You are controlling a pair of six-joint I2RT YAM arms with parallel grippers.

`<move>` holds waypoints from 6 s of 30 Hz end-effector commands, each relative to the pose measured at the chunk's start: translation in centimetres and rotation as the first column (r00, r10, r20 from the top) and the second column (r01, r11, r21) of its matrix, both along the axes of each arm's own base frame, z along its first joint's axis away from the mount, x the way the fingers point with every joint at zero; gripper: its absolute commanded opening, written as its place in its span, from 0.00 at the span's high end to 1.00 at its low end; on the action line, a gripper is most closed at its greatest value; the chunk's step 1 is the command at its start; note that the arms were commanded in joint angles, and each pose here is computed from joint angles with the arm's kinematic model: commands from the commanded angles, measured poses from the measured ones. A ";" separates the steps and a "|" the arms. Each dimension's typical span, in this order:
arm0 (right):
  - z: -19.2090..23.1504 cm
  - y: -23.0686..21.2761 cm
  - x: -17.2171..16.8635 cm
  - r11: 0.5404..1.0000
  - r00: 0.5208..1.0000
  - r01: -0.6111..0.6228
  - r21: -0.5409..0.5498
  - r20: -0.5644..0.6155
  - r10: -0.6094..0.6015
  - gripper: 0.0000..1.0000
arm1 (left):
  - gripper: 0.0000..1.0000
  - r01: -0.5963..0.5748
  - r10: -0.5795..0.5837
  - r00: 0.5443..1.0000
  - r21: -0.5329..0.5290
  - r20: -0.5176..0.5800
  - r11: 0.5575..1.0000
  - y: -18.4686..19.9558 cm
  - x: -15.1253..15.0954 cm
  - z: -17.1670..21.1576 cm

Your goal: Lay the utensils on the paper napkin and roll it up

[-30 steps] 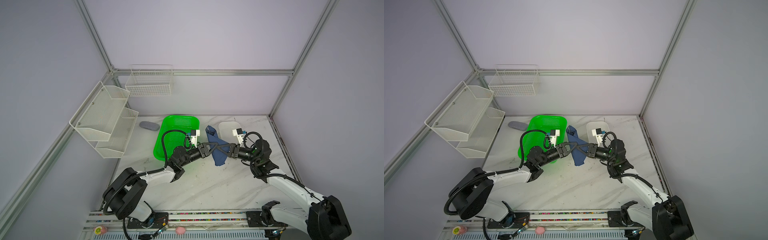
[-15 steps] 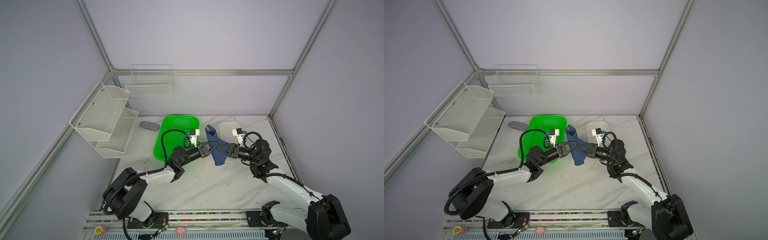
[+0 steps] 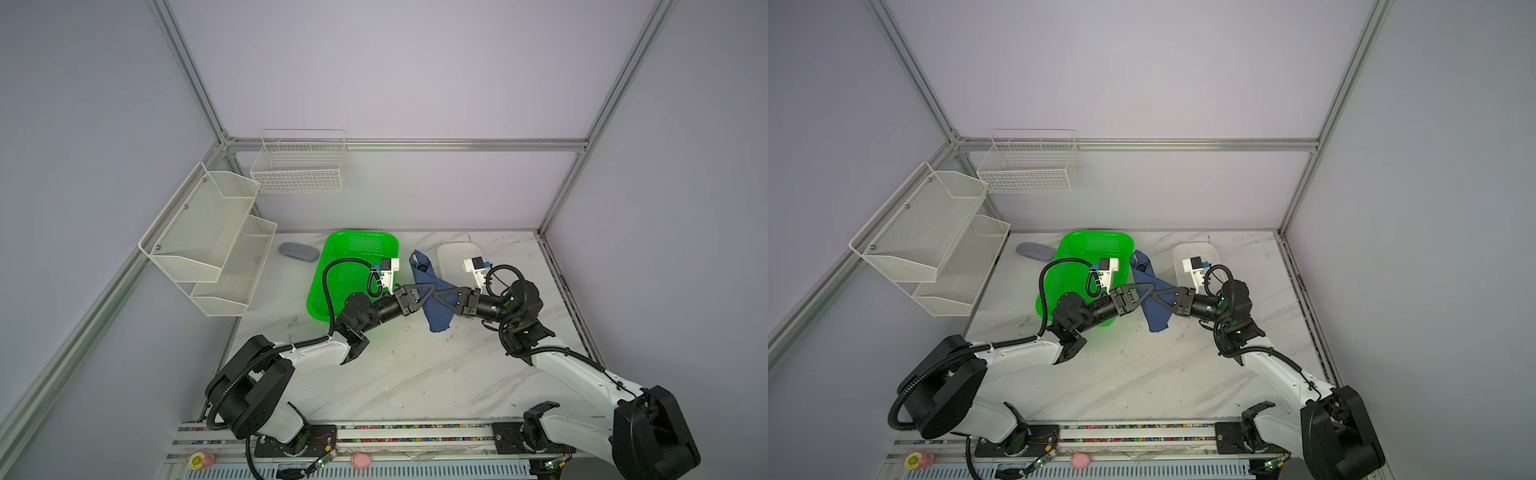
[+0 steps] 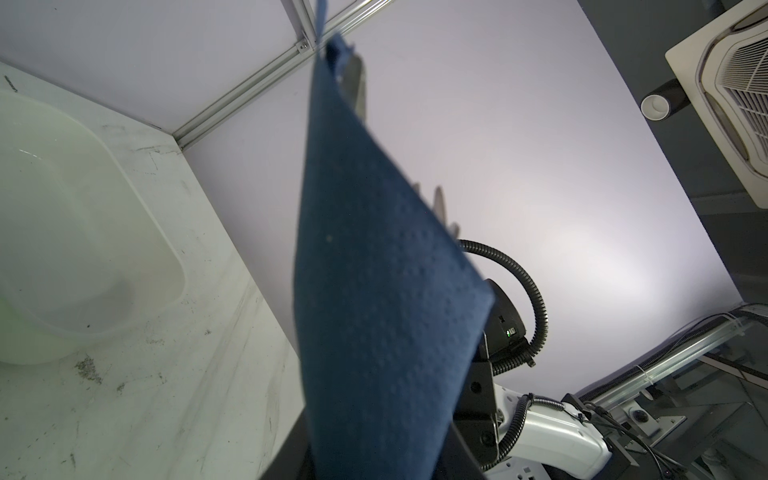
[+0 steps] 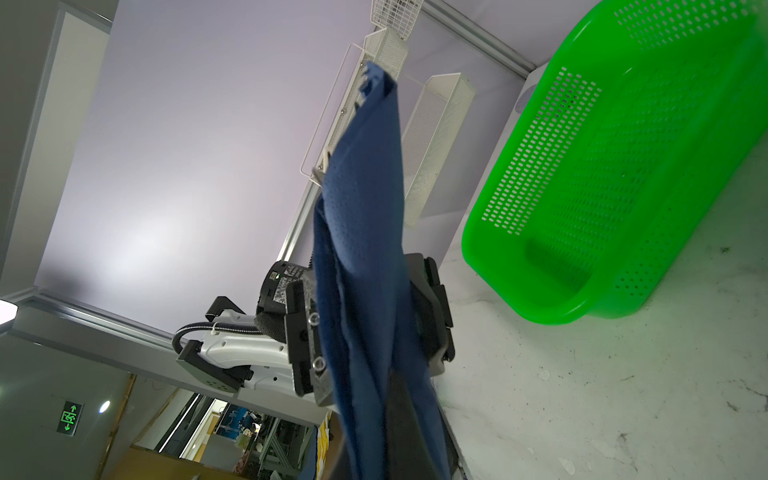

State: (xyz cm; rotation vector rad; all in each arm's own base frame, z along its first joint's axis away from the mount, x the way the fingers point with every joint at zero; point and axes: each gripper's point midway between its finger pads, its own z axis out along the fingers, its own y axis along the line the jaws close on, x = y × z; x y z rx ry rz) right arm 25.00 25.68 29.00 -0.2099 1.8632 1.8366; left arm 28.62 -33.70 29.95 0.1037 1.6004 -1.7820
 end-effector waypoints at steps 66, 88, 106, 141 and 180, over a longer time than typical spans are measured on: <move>5.4 -5.5 -0.4 0.912 0.956 0.279 -0.302 0.177 -0.234 0.67 | 0.90 -0.084 0.084 0.995 -0.016 0.050 0.996 1.3 0.8 3.1; -0.6 -1.6 0.8 0.870 0.976 0.218 -0.443 0.088 -0.199 0.61 | 0.90 -0.047 0.048 0.997 -0.018 0.067 0.999 0.9 0.4 3.8; -2.3 -0.5 0.1 0.897 0.992 0.128 -0.423 0.040 -0.123 0.59 | 0.90 -0.027 0.030 0.997 -0.041 0.075 0.999 0.9 0.0 4.5; 1.6 -0.1 2.8 0.918 0.969 0.245 -0.312 0.086 -0.230 0.64 | 0.90 -0.006 0.008 0.998 -0.031 0.059 0.999 0.7 -0.2 4.1; -0.1 -1.1 2.5 0.893 0.963 0.261 -0.368 0.039 -0.265 0.65 | 0.91 -0.009 0.011 0.998 -0.028 0.060 1.000 0.7 -0.1 4.1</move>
